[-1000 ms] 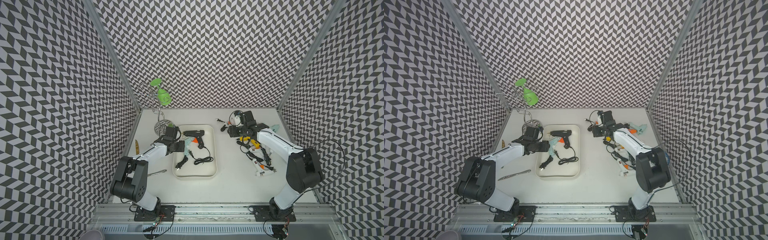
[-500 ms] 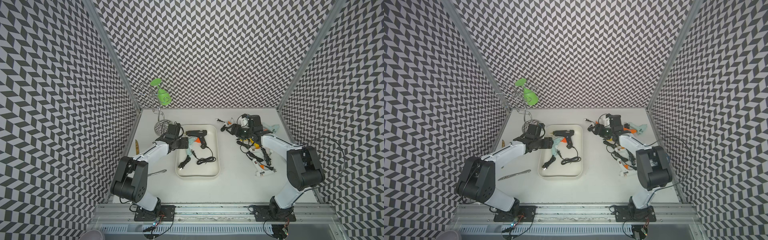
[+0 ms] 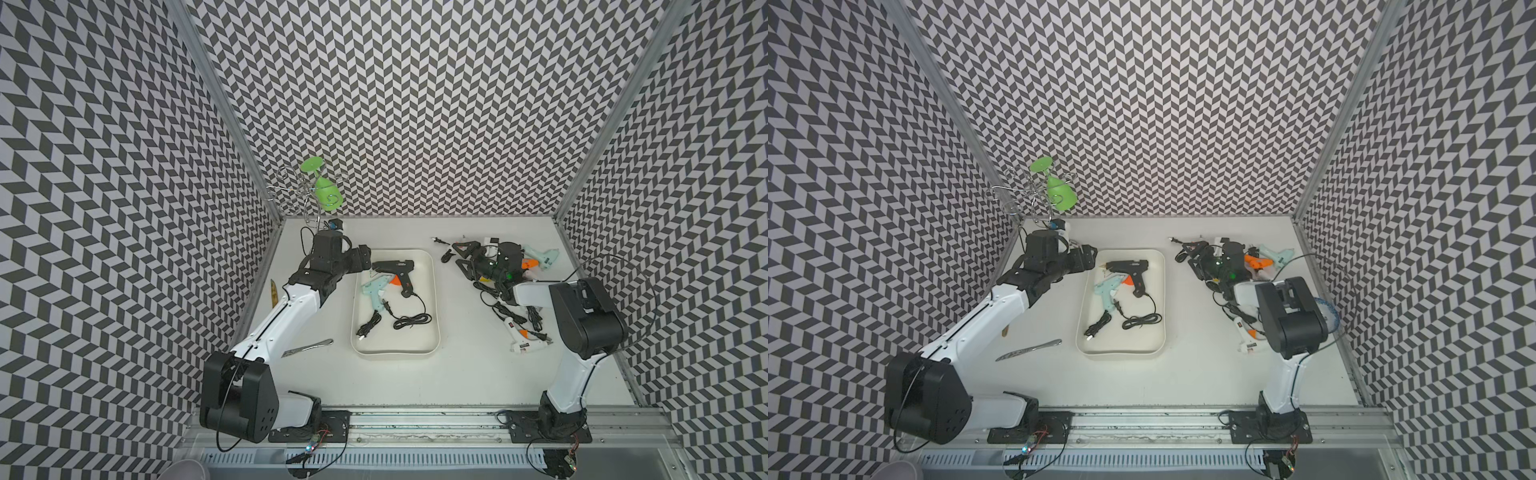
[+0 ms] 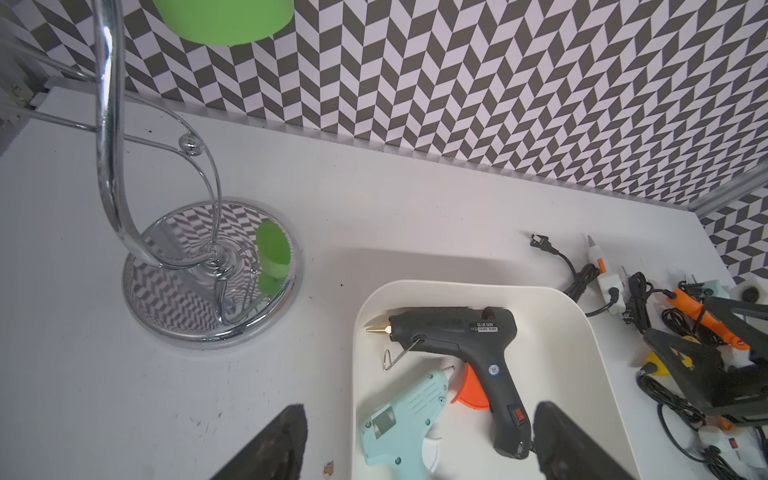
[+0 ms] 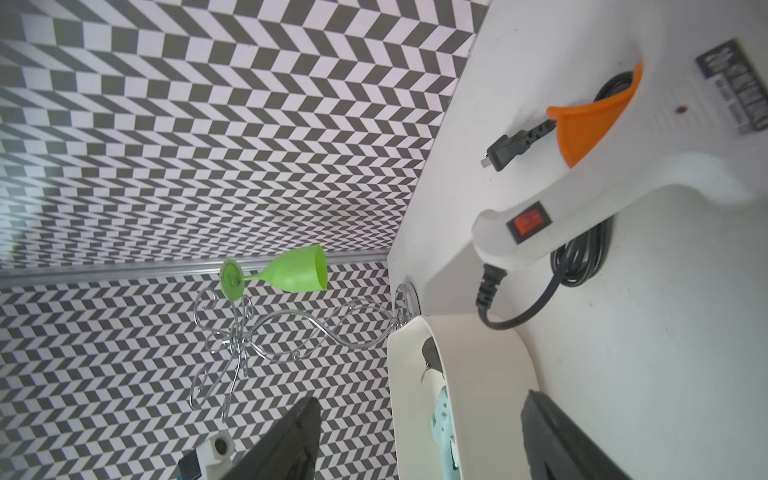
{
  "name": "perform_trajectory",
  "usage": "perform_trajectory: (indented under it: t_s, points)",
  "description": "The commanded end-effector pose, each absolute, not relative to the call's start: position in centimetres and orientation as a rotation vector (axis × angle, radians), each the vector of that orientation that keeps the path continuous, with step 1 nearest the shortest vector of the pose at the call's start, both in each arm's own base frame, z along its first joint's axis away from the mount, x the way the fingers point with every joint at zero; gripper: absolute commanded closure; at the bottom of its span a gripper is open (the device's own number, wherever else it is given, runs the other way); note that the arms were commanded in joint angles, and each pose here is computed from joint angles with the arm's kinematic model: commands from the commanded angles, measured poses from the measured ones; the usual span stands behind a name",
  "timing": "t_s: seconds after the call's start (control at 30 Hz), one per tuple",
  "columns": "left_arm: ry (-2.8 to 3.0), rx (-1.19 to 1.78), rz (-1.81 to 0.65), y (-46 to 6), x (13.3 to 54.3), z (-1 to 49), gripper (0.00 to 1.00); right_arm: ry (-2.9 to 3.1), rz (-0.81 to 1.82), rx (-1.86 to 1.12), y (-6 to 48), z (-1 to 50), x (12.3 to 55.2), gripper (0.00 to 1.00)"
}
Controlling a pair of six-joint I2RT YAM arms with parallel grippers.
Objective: Put the hot melt glue gun into the storage box
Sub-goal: Pick up the hot melt adhesive gun from the center of the board.
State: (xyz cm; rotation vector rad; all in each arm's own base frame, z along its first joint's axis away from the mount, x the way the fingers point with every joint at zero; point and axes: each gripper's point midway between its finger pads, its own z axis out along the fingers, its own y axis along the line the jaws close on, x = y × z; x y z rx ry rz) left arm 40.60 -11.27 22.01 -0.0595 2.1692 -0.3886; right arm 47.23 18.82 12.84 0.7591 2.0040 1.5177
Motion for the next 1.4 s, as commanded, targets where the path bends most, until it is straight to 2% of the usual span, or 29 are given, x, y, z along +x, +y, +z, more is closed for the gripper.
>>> perform_trajectory:
  t_s: [0.0, 0.27, 0.63, 0.83, 1.03, 1.37]
  points:
    - [2.176, -0.059, -0.409, -11.3, 40.2, 21.7, 0.11, 1.888, 1.553, 0.810, 18.1, 14.4, 48.9, 0.20]
    - [2.188, -0.046, -0.427, -11.2, 40.0, 21.2, 0.10, 1.782, 1.649, 0.935, 17.9, 12.4, 50.8, 0.21]
    - [2.207, -0.036, -0.418, -11.1, 40.0, 20.5, 0.11, 1.729, 1.641, 1.068, 17.8, 9.9, 54.1, 0.21]
    - [2.211, -0.044, -0.396, -10.7, 40.4, 20.1, 0.11, 1.762, 1.614, 1.090, 18.8, 8.6, 55.3, 0.24]
    - [2.216, -0.048, -0.390, -10.4, 40.7, 19.8, 0.11, 1.767, 1.611, 1.149, 19.0, 6.6, 55.8, 0.31]
    - [2.218, -0.057, -0.391, -10.0, 41.1, 19.4, 0.11, 1.795, 1.560, 1.170, 18.3, 6.2, 54.9, 0.52]
